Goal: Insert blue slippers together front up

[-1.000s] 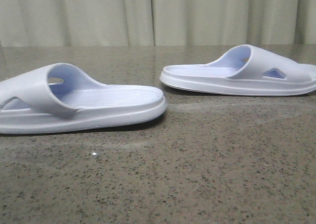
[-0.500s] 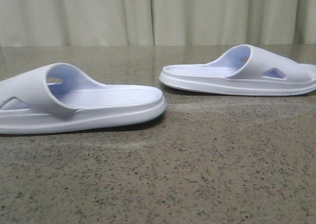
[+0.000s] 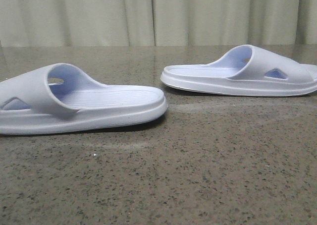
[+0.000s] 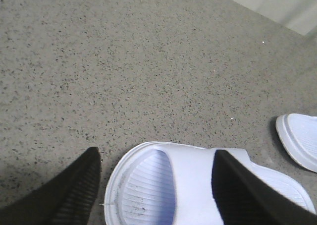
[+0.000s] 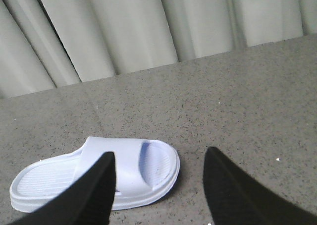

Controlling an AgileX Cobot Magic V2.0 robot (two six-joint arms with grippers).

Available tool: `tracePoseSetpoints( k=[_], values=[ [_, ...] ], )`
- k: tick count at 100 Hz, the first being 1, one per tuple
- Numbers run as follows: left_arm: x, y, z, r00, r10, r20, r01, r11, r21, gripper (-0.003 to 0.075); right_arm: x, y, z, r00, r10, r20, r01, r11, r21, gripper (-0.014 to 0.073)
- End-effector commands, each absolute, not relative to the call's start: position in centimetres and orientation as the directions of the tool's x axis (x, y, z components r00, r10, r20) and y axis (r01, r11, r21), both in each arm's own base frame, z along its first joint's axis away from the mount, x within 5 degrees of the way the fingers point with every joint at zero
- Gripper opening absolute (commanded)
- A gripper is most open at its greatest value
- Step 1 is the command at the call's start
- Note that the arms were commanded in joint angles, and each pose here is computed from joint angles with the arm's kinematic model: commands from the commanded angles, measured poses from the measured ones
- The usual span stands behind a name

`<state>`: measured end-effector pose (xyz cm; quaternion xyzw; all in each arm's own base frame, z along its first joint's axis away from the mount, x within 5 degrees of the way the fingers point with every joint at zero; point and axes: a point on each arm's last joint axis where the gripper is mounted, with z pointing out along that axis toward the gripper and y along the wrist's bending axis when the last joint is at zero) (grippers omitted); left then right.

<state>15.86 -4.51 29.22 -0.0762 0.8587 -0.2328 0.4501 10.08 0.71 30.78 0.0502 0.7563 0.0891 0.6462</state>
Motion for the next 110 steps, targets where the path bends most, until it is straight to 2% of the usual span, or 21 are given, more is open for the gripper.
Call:
tracePoseSetpoints(
  k=[1,12,29,47,64,88,110],
  values=[
    [16.7,-4.7,30.8,-0.515,-0.426,-0.744,0.079,0.841,-0.536,0.0496,11.0,0.6,32.8,-0.029,0.197,-0.98,-0.053,0.979,0.198,0.0373],
    [17.1,-4.9,30.4,-0.536,-0.458,-0.709,0.055,0.819,-0.571,0.0496,11.9,0.7,32.5,-0.045,0.196,-0.98,-0.049,0.979,0.198,0.0373],
    [18.1,-5.4,29.7,-0.568,-0.58,-0.583,-0.029,0.722,-0.691,0.0496,13.0,0.7,32.0,-0.083,0.194,-0.977,-0.041,0.979,0.198,0.0373],
    [19.1,-5.6,28.5,-0.612,-0.583,-0.534,-0.08,0.718,-0.692,0.0496,13.2,0.7,31.9,-0.083,0.194,-0.978,-0.04,0.979,0.198,0.0373],
    [19.7,-5.7,27.7,-0.63,-0.581,-0.516,-0.105,0.722,-0.684,0.0496,13.2,0.7,32.0,-0.08,0.194,-0.978,-0.041,0.979,0.198,0.0373],
    [20.0,-5.6,27.3,-0.636,-0.545,-0.546,-0.098,0.759,-0.644,0.0496,13.2,0.7,32.0,-0.075,0.194,-0.978,-0.041,0.979,0.198,0.0373],
    [20.2,-5.0,27.2,-0.627,-0.562,-0.539,-0.125,0.756,-0.643,0.0496,13.2,0.7,32.0,-0.075,0.194,-0.978,-0.041,0.979,0.198,0.0373]
  ],
)
